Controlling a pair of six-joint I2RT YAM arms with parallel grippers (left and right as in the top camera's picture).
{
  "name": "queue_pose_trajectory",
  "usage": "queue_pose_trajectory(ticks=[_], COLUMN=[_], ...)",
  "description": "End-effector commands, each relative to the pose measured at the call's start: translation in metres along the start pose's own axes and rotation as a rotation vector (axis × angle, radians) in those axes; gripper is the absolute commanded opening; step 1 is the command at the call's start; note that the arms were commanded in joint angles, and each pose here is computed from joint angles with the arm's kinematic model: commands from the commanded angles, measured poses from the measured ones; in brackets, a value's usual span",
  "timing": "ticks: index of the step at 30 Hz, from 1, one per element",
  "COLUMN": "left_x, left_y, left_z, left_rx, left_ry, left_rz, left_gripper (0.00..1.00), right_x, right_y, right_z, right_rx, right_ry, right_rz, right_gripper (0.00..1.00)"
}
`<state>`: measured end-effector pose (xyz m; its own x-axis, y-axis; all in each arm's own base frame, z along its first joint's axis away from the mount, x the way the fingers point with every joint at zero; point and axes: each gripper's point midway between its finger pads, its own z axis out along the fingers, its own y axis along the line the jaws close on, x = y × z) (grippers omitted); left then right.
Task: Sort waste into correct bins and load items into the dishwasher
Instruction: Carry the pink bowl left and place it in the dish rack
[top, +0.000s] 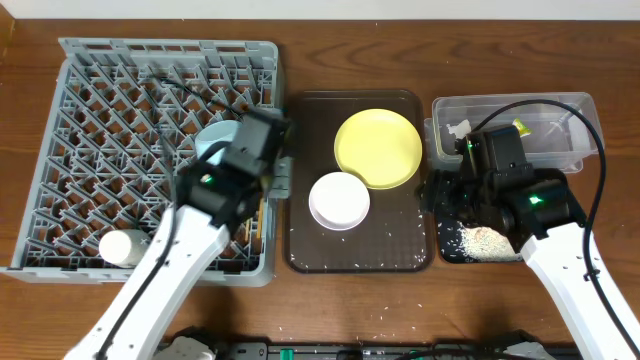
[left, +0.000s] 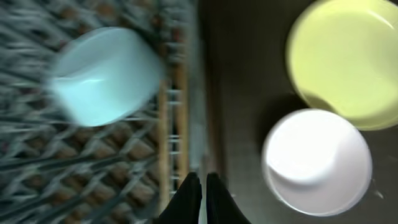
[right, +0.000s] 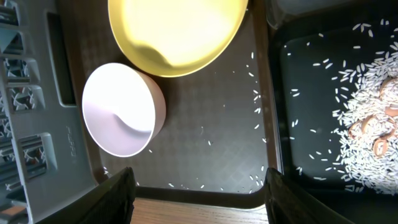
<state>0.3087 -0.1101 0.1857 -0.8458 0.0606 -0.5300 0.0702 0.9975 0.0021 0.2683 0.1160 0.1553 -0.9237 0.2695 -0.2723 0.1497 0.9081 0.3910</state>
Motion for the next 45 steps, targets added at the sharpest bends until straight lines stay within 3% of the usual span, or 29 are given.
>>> queue_pose_trajectory(ticks=[1,4,8,10,14,17,21,24,26,27,33,39,42,45], left_x=[-0.003,0.010,0.025,0.036,0.057,0.072,0.088,0.093,0.095,0.095,0.081,0.031,0.011,-0.010], left_y=[0.011,-0.019,-0.041,-0.047,-0.051,-0.060,-0.077,-0.081,-0.081,-0.081,-0.080,-0.049,-0.016,0.045], left_z=[-0.002,0.011,0.044,0.066,0.104,0.127,0.146,0.154,0.156,0.156,0.142,0.085,0.052,0.012], left_rx=[-0.028,0.118,0.148,0.132,0.102,0.127,0.200,0.218,0.215,0.214,0.220,0.100,-0.036,-0.344], left_ry=[-0.011,0.083,0.189,0.249,0.356,0.423,0.495,0.514,0.519,0.519,0.479,0.263,0.137,-0.024], left_rz=[-0.014,-0.036,-0.019,0.001,-0.014,-0.017,-0.032,-0.036,-0.036,-0.036,-0.037,-0.021,-0.006,0.004], left_gripper=[0.08,0.17,0.48,0.53,0.55,0.54,0.45,0.27,0.09,0.08,0.08,0.07,0.08,0.07], right_x=[-0.004,-0.004,-0.003,-0.004,-0.003,-0.004,-0.004,-0.004,-0.004,-0.004,-0.003,-0.004,-0.003,-0.003], right_y=[-0.001,-0.001,-0.001,-0.001,-0.001,-0.001,-0.001,-0.001,-0.001,-0.001,-0.001,-0.001,-0.001,-0.001], right_z=[-0.003,-0.003,-0.003,-0.003,-0.003,-0.003,-0.003,-0.003,-0.003,-0.003,-0.003,-0.003,-0.003,-0.003], right_rx=[0.000,0.000,0.000,0.000,0.000,0.000,0.000,0.000,0.000,0.000,0.000,0.000,0.000,0.000], right_ry=[-0.015,-0.015,-0.015,-0.015,-0.014,-0.015,-0.015,-0.015,-0.015,-0.015,-0.015,-0.015,-0.015,-0.014], right_rz=[0.007,0.007,0.008,0.007,0.008,0.008,0.008,0.008,0.008,0.008,0.008,0.008,0.008,0.007], right_gripper=[0.64,0.64,0.64,0.64,0.64,0.64,0.64,0.65,0.65,0.65,0.65,0.65,0.65,0.65])
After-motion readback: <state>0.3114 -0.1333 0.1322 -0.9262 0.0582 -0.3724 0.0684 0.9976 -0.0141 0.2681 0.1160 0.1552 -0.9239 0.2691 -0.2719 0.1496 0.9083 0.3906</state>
